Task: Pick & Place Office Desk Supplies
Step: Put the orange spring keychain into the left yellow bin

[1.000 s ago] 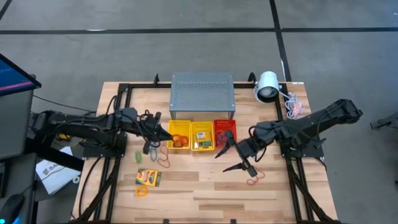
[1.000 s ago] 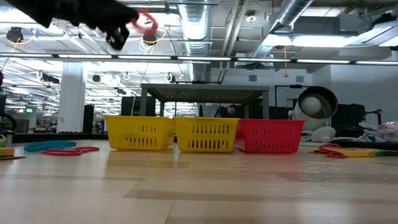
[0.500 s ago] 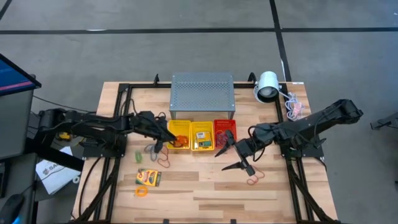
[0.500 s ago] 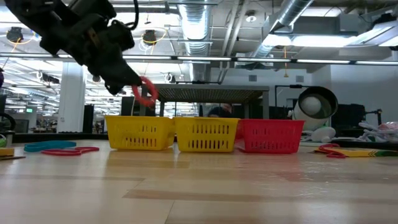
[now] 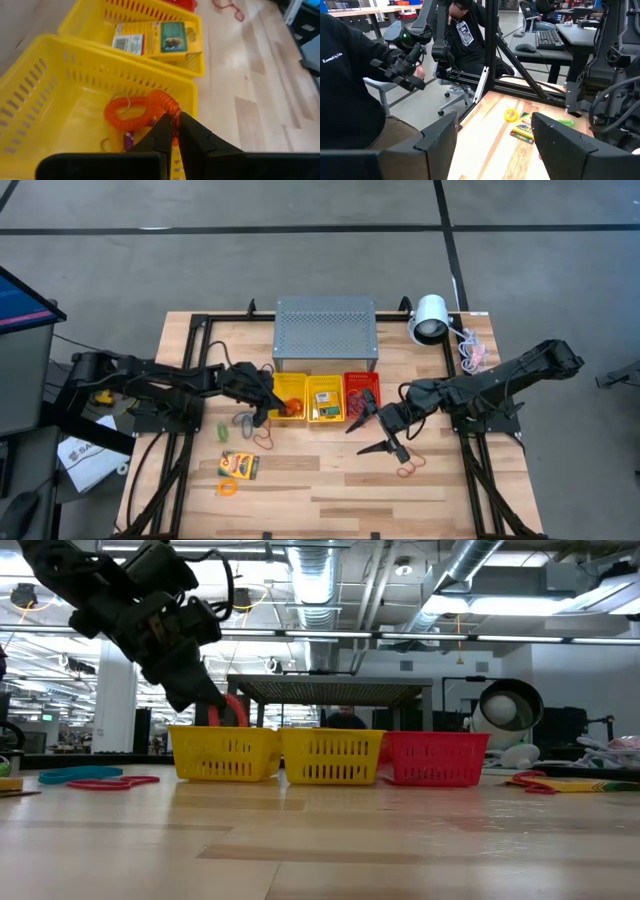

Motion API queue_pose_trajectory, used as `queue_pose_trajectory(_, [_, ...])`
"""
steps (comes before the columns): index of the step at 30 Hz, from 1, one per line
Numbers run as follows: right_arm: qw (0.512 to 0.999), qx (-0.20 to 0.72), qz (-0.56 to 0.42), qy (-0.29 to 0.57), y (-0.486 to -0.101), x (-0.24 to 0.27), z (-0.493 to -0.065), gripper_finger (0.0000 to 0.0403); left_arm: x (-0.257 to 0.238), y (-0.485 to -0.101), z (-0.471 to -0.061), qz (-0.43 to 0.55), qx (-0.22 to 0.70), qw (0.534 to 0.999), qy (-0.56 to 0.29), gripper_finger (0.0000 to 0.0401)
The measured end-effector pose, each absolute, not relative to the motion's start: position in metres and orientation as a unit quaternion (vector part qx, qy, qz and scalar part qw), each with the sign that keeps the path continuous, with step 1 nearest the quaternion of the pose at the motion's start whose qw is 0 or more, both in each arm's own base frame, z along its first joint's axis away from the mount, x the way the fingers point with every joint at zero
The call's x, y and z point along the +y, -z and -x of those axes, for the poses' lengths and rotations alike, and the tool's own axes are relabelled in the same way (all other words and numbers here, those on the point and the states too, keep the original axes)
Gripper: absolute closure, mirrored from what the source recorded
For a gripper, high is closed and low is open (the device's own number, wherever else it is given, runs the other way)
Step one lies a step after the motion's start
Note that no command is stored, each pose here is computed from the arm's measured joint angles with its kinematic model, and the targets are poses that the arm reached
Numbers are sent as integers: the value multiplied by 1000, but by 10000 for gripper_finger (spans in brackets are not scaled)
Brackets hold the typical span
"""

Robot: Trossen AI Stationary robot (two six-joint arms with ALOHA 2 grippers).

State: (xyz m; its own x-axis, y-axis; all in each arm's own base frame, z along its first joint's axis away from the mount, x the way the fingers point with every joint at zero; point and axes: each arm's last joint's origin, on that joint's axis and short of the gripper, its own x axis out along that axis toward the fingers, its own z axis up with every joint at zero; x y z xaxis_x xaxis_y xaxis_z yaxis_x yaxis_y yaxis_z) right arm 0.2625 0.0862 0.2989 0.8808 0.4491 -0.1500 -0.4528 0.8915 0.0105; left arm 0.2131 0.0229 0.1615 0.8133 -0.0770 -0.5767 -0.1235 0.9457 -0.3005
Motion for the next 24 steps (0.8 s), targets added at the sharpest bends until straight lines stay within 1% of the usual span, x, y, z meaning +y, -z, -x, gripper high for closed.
queue_pose_trajectory(6, [970,75,12,-233,-299,86,-263,159,23,-156,-214,164,317,934,-20,385])
queue_pose_trajectory(15, [969,76,10,-233,-299,87,-263,159,28,-157,-214,157,311,935,-62,378])
queue_pose_trajectory(18, [969,76,9,-233,-299,87,-263,159,30,-157,-214,166,308,934,-70,360])
queue_pose_trajectory(24, [969,77,8,-233,-298,87,-263,159,30,-159,-215,166,298,938,-65,292])
